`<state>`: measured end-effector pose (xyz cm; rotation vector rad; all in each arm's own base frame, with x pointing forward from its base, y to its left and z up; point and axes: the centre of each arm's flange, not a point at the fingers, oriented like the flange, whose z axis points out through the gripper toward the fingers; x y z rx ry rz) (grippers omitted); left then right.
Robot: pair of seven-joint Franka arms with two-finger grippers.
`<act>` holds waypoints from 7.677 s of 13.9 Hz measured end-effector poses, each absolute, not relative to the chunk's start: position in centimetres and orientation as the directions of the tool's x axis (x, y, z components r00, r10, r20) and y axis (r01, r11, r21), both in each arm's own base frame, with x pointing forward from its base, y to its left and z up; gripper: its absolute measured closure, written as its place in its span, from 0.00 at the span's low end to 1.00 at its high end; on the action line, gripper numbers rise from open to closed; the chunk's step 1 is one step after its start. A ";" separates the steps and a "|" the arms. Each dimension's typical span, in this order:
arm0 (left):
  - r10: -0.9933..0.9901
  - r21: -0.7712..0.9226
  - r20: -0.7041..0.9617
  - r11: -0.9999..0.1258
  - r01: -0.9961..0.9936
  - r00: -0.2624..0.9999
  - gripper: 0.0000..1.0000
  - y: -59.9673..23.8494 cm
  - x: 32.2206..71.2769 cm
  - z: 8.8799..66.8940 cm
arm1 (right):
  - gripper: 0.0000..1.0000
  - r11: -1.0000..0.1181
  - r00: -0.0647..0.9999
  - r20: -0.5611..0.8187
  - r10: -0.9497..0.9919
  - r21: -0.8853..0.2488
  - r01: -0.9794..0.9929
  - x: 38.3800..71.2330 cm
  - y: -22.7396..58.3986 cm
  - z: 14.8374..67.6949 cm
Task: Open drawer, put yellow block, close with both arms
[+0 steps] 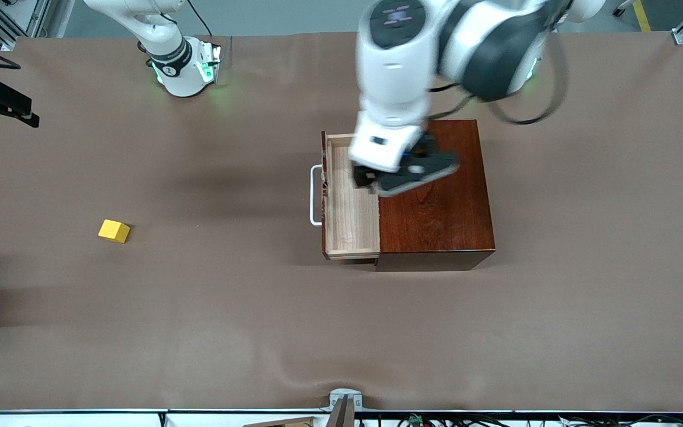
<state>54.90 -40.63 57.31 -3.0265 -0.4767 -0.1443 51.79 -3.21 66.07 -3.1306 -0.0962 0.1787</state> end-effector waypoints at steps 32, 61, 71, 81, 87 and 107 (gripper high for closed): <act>0.042 -0.007 -0.025 -0.999 0.042 0.999 0.00 -5.5 51.2 66.1 | 0.00 -0.992 0.933 -0.349 -0.086 -0.056 -0.113 62.2 -11.5 34.9; 0.040 -0.010 -0.048 -0.999 0.040 0.998 0.00 -5.6 51.3 65.4 | 0.23 -0.992 0.963 -0.250 -0.104 -0.045 -0.119 58.3 -14.4 19.3; 0.045 -0.010 -0.048 -0.999 0.045 0.998 0.00 -5.4 51.3 65.4 | 0.44 -0.992 0.962 -0.251 -0.104 -0.045 -0.119 58.3 -14.4 19.3; 0.037 -0.012 -0.048 -0.999 0.037 0.998 0.00 -5.8 51.2 65.4 | 0.44 -0.989 0.929 -0.349 -0.123 -0.034 -0.143 61.8 -7.3 25.0; 0.037 -0.012 -0.048 -0.999 0.036 0.998 0.00 -5.8 51.2 65.4 | 0.44 -0.979 0.914 -0.357 -0.195 0.018 -0.202 63.1 -0.3 30.0; 0.035 -0.011 -0.043 -0.999 0.034 0.998 0.00 -5.9 51.4 65.6 | 0.44 -0.644 0.536 -0.443 -0.719 0.135 -0.753 56.6 28.4 42.3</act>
